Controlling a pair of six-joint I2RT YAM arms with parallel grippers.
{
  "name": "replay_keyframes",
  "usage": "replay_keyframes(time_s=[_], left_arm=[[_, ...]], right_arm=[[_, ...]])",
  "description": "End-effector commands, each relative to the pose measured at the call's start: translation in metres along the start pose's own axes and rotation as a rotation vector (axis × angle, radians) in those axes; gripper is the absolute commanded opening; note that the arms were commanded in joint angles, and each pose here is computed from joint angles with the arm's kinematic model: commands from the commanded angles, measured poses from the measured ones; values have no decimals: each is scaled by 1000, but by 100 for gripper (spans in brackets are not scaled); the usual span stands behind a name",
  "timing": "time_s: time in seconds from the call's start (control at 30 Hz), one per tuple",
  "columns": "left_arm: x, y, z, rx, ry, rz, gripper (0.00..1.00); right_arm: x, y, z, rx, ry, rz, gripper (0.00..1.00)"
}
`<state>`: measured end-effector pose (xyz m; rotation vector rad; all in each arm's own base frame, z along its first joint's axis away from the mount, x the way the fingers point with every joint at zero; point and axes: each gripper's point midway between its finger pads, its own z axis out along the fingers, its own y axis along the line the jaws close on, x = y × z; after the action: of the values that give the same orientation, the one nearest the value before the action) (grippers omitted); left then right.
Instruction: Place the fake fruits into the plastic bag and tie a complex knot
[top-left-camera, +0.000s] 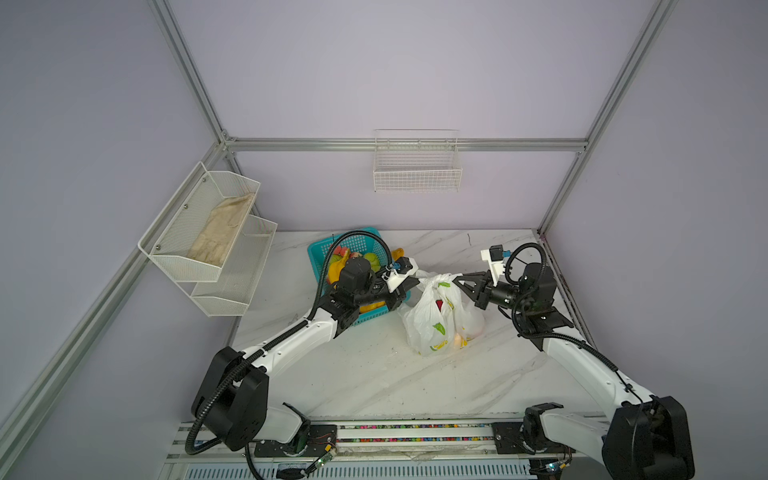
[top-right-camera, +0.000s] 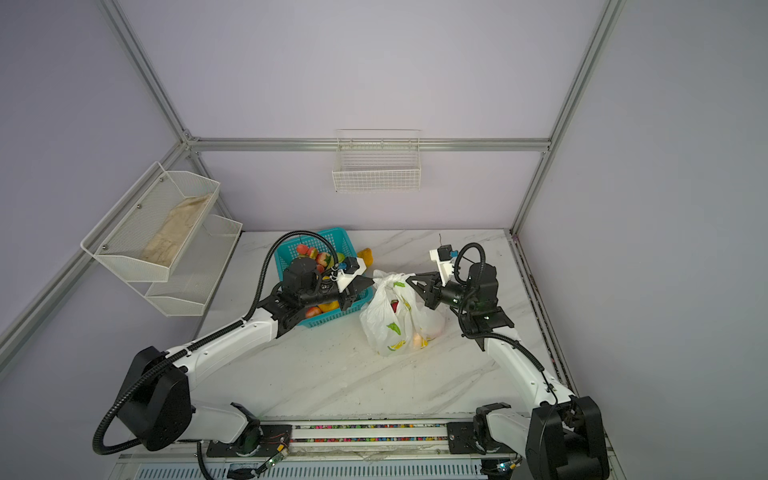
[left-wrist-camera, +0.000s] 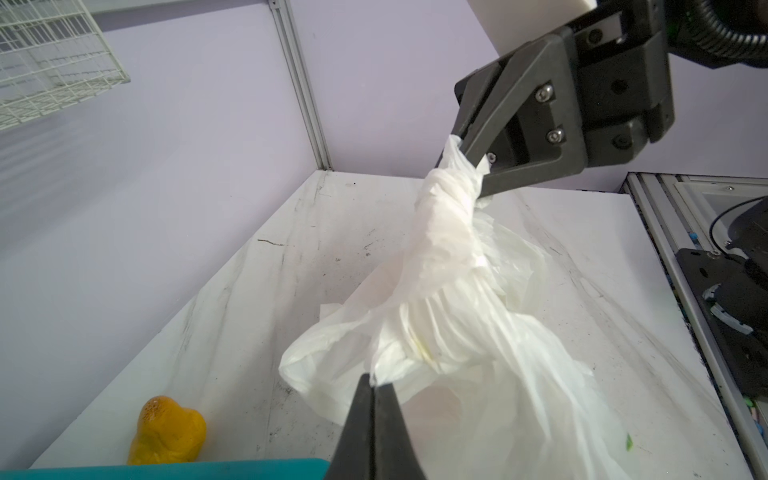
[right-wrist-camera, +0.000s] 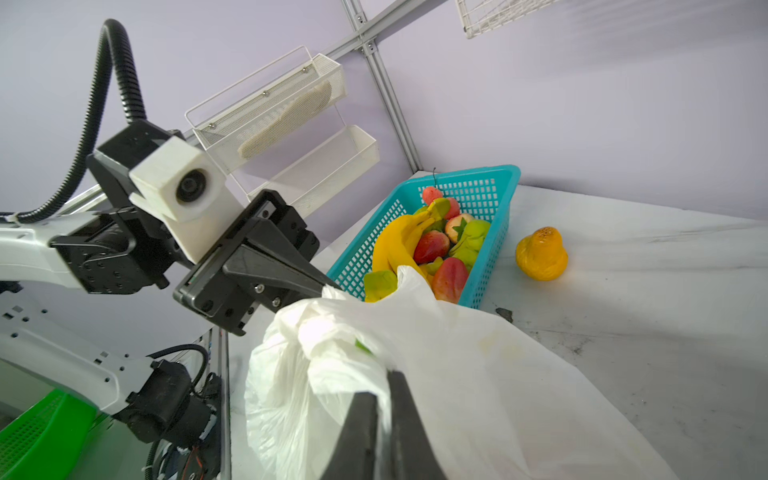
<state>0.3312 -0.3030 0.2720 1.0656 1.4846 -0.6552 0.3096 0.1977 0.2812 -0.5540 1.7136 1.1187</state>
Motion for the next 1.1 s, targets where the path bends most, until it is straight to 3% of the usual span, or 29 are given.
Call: replay_keyframes(time_s=[0.0,0.33,0.53,0.7,0.9,1.07], left_arm=[[2,12,-10,-96,-2,-35,0],[13,28,-14,-201,30,-73,0],[10,6,-9,-68,-10,-67,0],[-3,1,-10,-36,-51,-84,0],[-41,-9,-11,16,-129,-170,43],[-65,-21,0,50,-132,-202,62]], right_arm=[[-12,-14,-5,111,-26,25,2],[-11,-21,-5,144,-33,66,0],[-8,-19,-1,108,-29,65,0],[-12,-18,-2,111,-39,47,0],[-13,-19,-2,120,-45,20,0],[-14,-17,1,98,-52,20,0]])
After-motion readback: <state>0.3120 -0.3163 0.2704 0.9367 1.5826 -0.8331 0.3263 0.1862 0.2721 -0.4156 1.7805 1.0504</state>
